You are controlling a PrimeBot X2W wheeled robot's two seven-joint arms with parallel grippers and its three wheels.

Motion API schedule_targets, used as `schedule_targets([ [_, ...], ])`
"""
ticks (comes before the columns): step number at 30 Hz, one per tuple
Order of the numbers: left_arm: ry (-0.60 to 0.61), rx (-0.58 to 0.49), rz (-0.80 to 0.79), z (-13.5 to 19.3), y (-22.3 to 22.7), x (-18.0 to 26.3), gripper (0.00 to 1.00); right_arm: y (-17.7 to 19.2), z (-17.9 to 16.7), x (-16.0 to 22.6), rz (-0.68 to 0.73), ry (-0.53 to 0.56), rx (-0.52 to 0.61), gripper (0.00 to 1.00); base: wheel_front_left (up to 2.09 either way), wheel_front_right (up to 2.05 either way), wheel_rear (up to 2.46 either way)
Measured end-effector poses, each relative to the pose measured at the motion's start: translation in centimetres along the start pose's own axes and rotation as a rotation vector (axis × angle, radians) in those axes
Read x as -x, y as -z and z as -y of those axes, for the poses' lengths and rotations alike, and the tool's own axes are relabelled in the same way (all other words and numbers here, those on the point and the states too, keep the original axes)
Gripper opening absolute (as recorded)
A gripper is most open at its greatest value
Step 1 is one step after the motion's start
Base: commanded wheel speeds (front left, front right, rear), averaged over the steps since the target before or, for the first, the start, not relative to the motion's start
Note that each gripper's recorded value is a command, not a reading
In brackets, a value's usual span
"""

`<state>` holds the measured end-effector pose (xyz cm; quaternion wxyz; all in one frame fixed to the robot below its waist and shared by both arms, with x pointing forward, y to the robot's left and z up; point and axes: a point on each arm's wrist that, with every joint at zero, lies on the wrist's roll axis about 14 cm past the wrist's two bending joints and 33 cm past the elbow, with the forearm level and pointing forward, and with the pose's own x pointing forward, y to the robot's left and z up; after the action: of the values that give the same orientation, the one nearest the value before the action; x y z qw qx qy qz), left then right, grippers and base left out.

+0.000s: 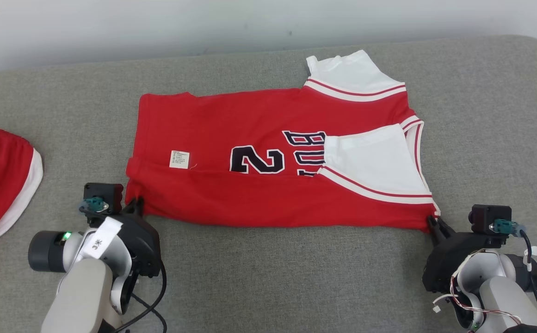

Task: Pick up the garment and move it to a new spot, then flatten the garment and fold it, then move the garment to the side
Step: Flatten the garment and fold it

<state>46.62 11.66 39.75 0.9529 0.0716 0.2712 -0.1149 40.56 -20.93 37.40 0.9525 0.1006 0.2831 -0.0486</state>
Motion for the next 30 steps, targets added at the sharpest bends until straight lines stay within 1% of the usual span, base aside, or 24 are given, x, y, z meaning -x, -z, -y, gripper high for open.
schedule_targets([
  [5, 0.010, 0.044, 0.061, 0.0, -0.9, 0.6, 0.00, -0.3, 0.4, 0.2, 0.014, 0.009, -0.014, 0.00, 0.00, 0.00, 0.00],
  [12, 0.036, 0.140, 0.121, 0.0, 0.3, 2.6, 0.00, 0.1, 0.7, 0.9, 0.017, 0.015, -0.041, 0.00, 0.00, 0.00, 0.00],
  [17, 0.049, 0.237, 0.175, -0.3, 0.4, 3.9, 0.00, 0.8, 0.1, 1.9, 0.015, -0.030, -0.097, 0.00, 0.00, 0.00, 0.00],
  [23, 0.046, 0.317, 0.154, -0.2, 3.8, 6.1, 0.00, 1.9, 0.0, 3.8, -0.001, -0.077, -0.132, 0.00, 0.00, 0.00, 0.00],
  [27, 0.052, 0.332, 0.136, 0.2, 5.6, 7.5, 0.00, 3.0, 0.3, 5.5, -0.025, -0.095, -0.154, 0.00, 0.00, 0.00, 0.00],
  [30, 0.089, 0.336, 0.138, 1.2, 6.1, 8.4, 0.00, 4.4, 0.7, 7.1, -0.058, -0.105, -0.164, 0.00, 0.00, 0.00, 0.00],
])
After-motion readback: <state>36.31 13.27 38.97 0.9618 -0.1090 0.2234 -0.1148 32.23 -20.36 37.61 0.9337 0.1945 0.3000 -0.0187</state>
